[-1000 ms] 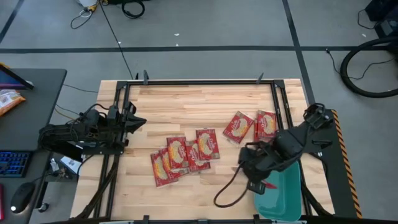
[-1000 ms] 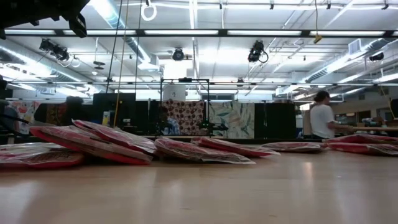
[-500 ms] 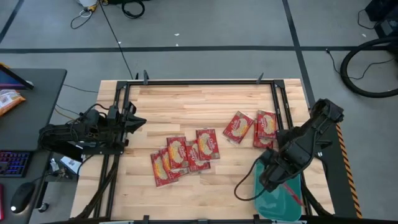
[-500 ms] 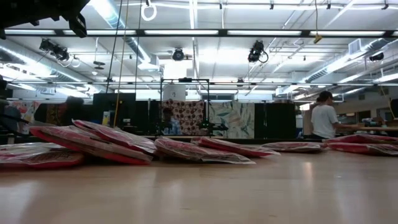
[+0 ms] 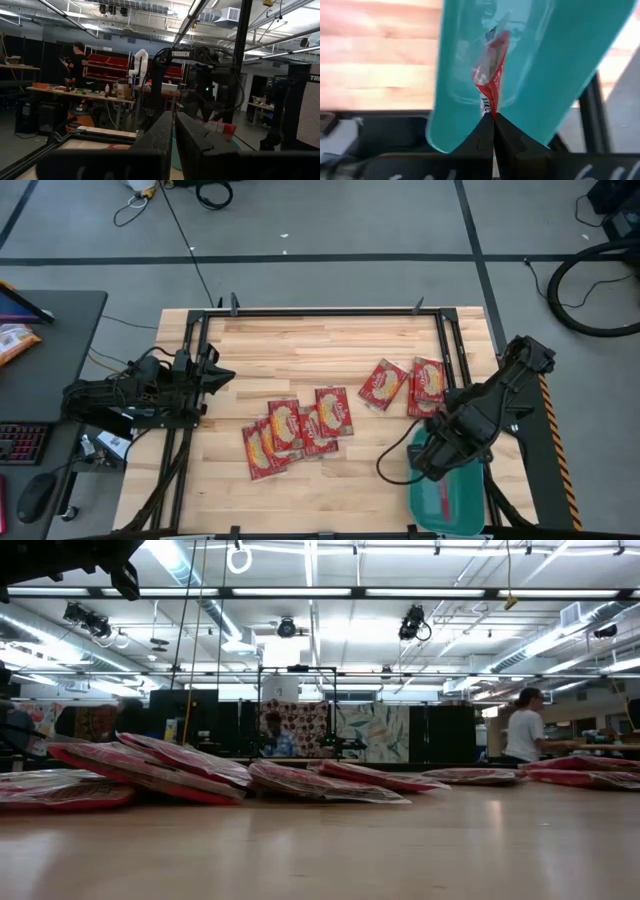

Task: Sort popcorn bags into baskets
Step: Put the red popcorn into the green bin

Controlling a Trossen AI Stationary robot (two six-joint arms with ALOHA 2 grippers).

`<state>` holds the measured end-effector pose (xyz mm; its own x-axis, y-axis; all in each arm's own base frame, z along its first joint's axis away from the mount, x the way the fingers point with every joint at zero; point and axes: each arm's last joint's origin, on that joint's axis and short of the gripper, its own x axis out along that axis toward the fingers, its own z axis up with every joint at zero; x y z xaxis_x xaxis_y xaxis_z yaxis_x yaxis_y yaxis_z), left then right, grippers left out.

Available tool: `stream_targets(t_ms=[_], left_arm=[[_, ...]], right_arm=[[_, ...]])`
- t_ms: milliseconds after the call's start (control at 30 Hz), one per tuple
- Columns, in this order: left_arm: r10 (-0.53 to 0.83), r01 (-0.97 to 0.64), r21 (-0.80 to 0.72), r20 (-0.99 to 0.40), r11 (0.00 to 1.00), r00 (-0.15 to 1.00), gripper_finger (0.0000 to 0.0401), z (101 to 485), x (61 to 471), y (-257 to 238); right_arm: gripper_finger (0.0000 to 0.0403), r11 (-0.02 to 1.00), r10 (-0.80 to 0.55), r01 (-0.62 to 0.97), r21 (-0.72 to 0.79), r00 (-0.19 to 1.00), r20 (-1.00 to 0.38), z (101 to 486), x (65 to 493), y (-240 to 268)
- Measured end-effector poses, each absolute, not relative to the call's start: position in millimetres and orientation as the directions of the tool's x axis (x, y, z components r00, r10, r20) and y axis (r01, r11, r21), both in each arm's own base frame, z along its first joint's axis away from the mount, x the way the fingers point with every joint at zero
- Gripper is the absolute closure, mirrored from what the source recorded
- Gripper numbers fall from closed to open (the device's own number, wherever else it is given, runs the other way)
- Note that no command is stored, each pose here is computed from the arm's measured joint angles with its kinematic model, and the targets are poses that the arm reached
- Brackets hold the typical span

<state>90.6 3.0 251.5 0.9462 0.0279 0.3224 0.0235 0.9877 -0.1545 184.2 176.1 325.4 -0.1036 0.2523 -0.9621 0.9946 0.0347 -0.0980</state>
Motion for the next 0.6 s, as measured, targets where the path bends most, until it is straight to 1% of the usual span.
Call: stream_targets(t_ms=[167,433,600], left_arm=[[0.029,0.023,-0.154,0.322,0.988,0.946,0.0374,251,91,3],[0.028,0.023,-0.155,0.322,0.988,0.946,0.0374,251,91,3],[0.028,0.023,-0.154,0.322,0.988,0.946,0.0374,251,91,3]], right_arm=[[0.0394,-0.006,0.208,0.987,-0.158,-0.153,-0.966,319,190,172],[0.0394,-0.027,0.171,0.987,-0.156,-0.149,-0.974,316,190,169],[0.0394,-0.020,0.164,0.972,-0.236,-0.230,-0.959,297,187,170]])
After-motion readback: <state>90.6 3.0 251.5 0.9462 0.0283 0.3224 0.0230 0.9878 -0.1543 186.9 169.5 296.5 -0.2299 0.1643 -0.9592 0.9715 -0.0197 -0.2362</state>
